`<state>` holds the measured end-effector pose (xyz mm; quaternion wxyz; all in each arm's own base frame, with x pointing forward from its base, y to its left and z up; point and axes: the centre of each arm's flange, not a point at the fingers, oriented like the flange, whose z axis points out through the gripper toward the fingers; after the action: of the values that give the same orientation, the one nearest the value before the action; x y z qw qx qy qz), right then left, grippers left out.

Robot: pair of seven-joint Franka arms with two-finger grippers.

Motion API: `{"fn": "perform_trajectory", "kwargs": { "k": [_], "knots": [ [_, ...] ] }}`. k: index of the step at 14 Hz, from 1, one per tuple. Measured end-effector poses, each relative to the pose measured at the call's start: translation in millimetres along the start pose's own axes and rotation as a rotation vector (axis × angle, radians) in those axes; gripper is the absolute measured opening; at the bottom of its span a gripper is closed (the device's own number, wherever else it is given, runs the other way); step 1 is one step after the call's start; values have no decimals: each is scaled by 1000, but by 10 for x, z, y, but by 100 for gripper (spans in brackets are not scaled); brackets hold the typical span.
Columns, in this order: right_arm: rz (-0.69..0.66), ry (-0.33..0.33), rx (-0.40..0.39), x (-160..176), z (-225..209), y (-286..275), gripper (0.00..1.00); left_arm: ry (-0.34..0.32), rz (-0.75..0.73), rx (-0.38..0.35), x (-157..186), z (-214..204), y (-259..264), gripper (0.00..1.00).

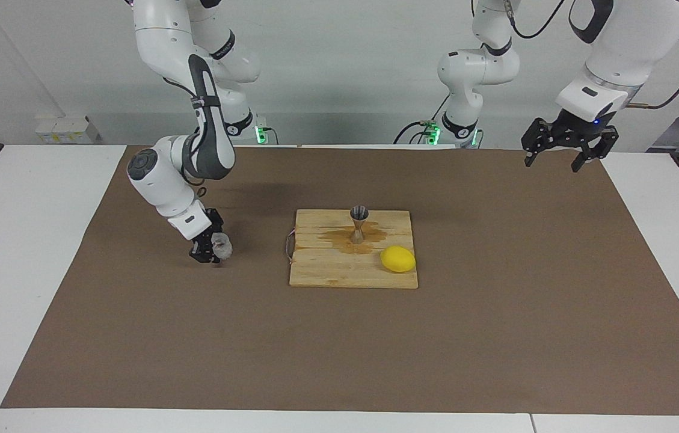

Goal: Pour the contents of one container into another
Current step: 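Lower the white cup onto the table beside the board, then open the right gripper to release the white cup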

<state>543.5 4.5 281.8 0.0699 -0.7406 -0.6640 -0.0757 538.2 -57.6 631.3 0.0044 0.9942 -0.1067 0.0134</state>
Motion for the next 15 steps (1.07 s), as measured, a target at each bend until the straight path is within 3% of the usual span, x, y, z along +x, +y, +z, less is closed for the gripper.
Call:
{"fn": "perform_trajectory", "kwargs": {
  "k": [1,2,7,15],
  "knots": [
    [-1,0,-1,3,-6,1,97,0,0,0,0,0,0,100],
    [-2,0,-5,10,-26,4,100,0,0,0,0,0,0,100],
    [-8,5,-19,77,-201,32,100,0,-1,0,0,1,-4,100],
    [15,22,23,233,-643,70,100,2,-1,-9,2,0,4,100]
  ]
}}
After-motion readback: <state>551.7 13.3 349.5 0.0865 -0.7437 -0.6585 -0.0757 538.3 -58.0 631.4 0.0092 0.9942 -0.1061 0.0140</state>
